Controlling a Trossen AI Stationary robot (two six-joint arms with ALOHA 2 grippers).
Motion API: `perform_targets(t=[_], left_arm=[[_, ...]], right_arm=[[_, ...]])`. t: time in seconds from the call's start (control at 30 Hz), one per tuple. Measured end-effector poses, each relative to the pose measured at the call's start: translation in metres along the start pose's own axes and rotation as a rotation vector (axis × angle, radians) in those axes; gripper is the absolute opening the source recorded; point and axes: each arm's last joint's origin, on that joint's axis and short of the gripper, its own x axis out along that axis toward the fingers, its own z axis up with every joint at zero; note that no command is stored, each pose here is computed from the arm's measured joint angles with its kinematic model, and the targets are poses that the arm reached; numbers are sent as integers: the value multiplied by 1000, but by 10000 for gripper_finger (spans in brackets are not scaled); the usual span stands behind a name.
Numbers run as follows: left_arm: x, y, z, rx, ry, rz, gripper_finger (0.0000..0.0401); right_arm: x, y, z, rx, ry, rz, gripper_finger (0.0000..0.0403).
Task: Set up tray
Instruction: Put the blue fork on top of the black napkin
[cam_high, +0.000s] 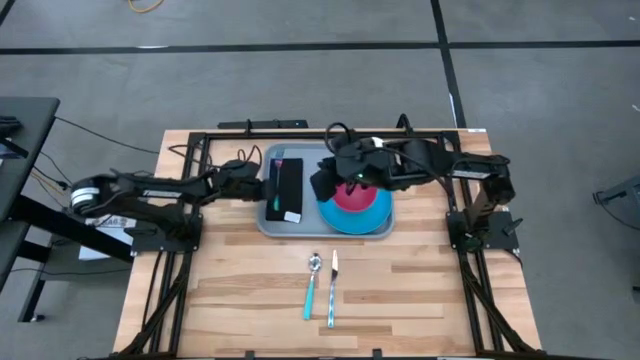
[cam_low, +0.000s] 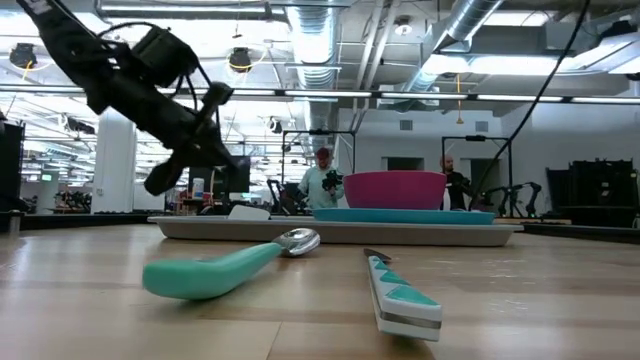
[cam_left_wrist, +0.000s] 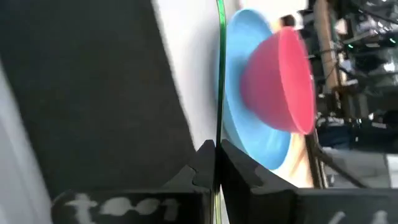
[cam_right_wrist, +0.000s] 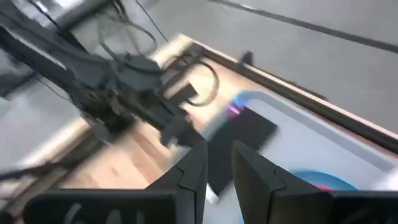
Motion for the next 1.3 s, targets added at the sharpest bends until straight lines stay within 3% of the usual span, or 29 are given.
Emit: perform_targets(t=[0.23, 0.53, 1.3], left_arm=[[19, 18, -6, -101, 60, 91, 0], [22, 32, -4, -215, 33, 198, 0], [21, 35, -5, -212, 34, 230, 12]], right_arm=[[-7, -1, -11, -69, 53, -56, 66], [-11, 4, -16, -112, 43, -54, 66], [-11, 4, -14, -156, 36, -48, 66]])
